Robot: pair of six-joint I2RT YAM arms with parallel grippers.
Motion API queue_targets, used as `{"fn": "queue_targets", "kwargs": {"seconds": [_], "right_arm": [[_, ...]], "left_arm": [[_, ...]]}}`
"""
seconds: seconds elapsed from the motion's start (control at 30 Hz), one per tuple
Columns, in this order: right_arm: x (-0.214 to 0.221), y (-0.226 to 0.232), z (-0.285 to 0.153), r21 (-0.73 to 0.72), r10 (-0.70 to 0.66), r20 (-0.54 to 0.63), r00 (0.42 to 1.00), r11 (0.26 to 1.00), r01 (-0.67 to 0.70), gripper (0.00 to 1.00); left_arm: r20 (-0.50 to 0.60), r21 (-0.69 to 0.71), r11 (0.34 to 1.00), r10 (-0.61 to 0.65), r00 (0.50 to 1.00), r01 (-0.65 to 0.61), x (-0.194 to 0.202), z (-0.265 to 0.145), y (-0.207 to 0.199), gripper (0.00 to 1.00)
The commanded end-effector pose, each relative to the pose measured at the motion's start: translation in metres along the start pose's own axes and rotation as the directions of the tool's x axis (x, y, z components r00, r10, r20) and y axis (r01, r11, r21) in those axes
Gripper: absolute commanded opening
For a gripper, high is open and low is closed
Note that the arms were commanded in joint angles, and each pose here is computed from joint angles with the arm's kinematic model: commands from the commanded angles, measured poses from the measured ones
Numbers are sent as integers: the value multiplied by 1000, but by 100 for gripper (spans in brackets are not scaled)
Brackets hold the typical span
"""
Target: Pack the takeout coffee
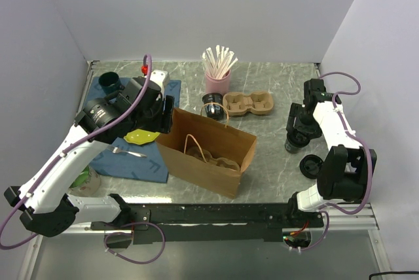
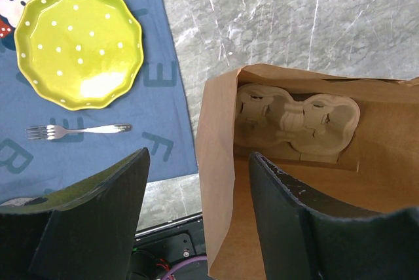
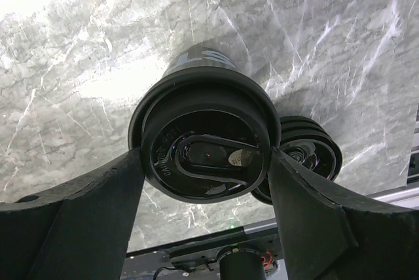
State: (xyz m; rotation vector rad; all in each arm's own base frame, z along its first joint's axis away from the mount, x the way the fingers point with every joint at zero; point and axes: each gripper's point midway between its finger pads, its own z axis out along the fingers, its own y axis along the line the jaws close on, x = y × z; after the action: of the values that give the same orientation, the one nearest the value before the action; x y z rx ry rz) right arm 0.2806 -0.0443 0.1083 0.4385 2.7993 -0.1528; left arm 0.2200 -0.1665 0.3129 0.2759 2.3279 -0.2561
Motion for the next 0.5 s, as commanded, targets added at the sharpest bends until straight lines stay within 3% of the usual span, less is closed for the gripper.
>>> {"fn": "queue_targets", "kwargs": {"seconds": [0.0, 0.27, 0.47], "right_arm": [[2, 6, 13, -26, -12, 2, 1000, 1000, 12, 76], [-5, 5, -12, -40, -31, 34, 999, 999, 32, 63], [-12, 21, -75, -81, -44, 84, 996, 995, 50, 56]], "left_arm": [[28, -6, 1000, -15, 999, 15, -3, -5, 4, 68], [26, -15, 999, -45, 999, 46, -2, -3, 5, 67], [16, -1, 996, -90, 996, 90, -9, -7, 4, 67]]}}
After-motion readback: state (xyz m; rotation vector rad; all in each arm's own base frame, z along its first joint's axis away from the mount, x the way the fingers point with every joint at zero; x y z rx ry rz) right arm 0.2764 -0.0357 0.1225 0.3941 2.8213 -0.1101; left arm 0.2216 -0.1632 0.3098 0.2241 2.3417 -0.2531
